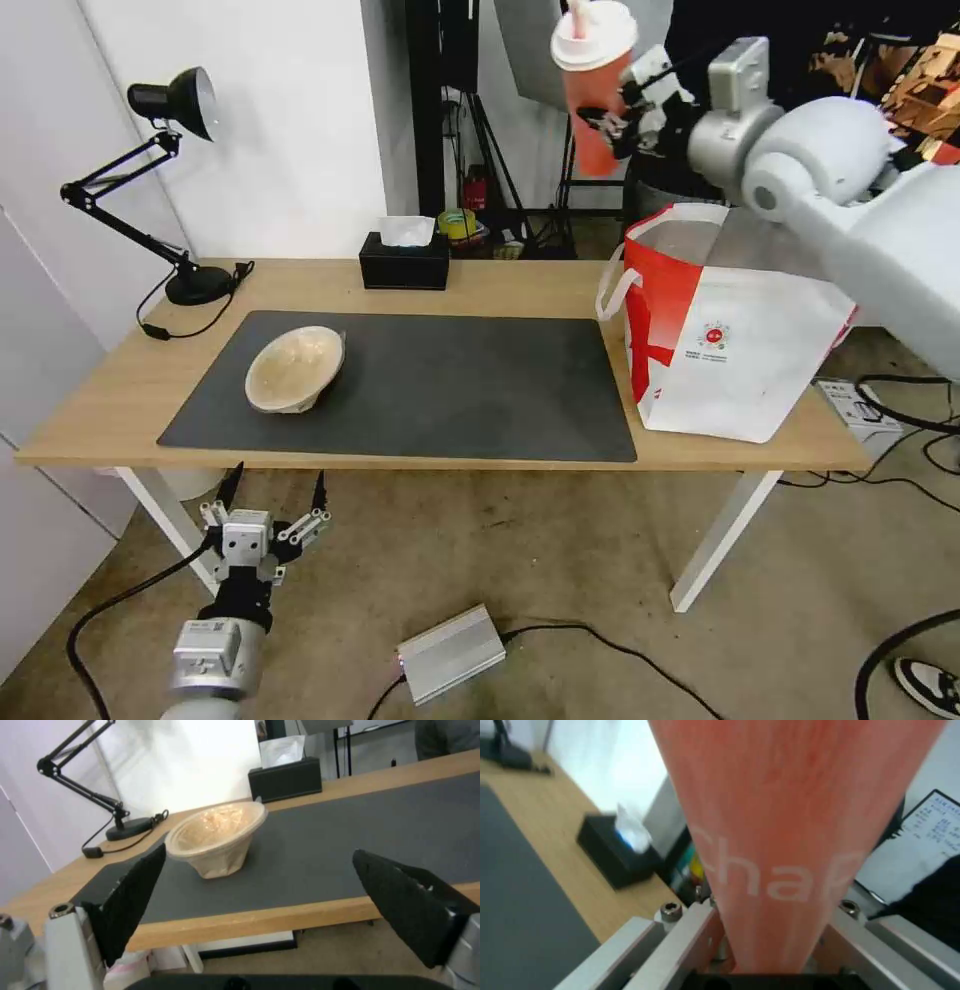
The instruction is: Pick up the trash from the table and place it into the takeout bag.
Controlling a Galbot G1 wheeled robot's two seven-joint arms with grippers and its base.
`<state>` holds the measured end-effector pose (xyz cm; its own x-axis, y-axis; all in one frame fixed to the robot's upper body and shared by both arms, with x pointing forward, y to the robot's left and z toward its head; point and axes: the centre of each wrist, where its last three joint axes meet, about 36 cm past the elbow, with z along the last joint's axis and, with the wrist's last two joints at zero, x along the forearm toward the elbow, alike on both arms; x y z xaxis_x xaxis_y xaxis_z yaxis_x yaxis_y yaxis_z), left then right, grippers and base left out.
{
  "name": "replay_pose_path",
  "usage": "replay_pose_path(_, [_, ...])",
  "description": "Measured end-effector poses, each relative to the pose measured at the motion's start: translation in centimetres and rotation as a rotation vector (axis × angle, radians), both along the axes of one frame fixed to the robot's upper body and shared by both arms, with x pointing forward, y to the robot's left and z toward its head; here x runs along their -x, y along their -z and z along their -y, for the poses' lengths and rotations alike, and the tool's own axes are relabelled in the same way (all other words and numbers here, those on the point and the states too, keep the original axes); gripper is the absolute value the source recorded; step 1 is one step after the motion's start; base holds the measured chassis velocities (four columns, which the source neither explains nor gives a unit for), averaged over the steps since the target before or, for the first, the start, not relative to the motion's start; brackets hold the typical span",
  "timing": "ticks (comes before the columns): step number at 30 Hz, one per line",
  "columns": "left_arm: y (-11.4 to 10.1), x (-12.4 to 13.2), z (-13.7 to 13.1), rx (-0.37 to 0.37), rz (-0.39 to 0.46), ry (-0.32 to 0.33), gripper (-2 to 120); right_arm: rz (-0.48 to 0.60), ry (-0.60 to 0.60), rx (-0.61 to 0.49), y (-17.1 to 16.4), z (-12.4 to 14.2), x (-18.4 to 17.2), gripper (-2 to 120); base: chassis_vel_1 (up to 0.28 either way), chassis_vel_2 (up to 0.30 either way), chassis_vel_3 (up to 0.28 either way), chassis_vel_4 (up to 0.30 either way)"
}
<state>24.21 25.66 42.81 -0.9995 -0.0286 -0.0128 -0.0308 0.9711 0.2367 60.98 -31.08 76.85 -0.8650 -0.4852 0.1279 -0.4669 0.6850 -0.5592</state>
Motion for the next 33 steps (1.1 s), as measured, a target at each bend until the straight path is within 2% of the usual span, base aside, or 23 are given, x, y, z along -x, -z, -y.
replay_pose_path(2, [0.0, 0.0, 0.0, 0.000, 0.000, 0.001, 100, -0.016, 0.012, 0.047, 0.1, 2.2, 0.2, 4, 0.000, 0.000, 0.000, 0.000])
replay_pose_path(3, [0.0, 0.0, 0.0, 0.000, 0.000, 0.001, 100, -0.016, 0.012, 0.047, 0.1, 2.2, 0.2, 4, 0.000, 0.000, 0.000, 0.000])
replay_pose_path(7, [0.0, 0.1, 0.1, 0.000, 0.001, 0.004, 100, -0.034, 0.038, 0.098, 0.2, 5.8, 0.2, 4, 0.000, 0.000, 0.000, 0.000])
replay_pose_path(8, [0.0, 0.1, 0.1, 0.000, 0.001, 0.004, 100, -0.034, 0.038, 0.098, 0.2, 5.8, 0.2, 4, 0.000, 0.000, 0.000, 0.000])
replay_pose_path(12, [0.1, 0.1, 0.2, 0.002, 0.001, 0.007, 100, -0.043, 0.053, 0.140, 0.2, 8.9, 0.1, 4, 0.000, 0.000, 0.000, 0.000])
replay_pose_path(27, [0.4, -0.1, 0.2, 0.004, -0.001, 0.006, 100, -0.095, 0.090, 0.216, 2.1, 14.4, -0.6, 4, 0.000, 0.000, 0.000, 0.000])
replay_pose_path(33, [0.5, -0.1, 0.2, 0.005, -0.002, 0.005, 100, -0.117, 0.101, 0.225, 3.2, 15.4, -0.7, 4, 0.000, 0.000, 0.000, 0.000])
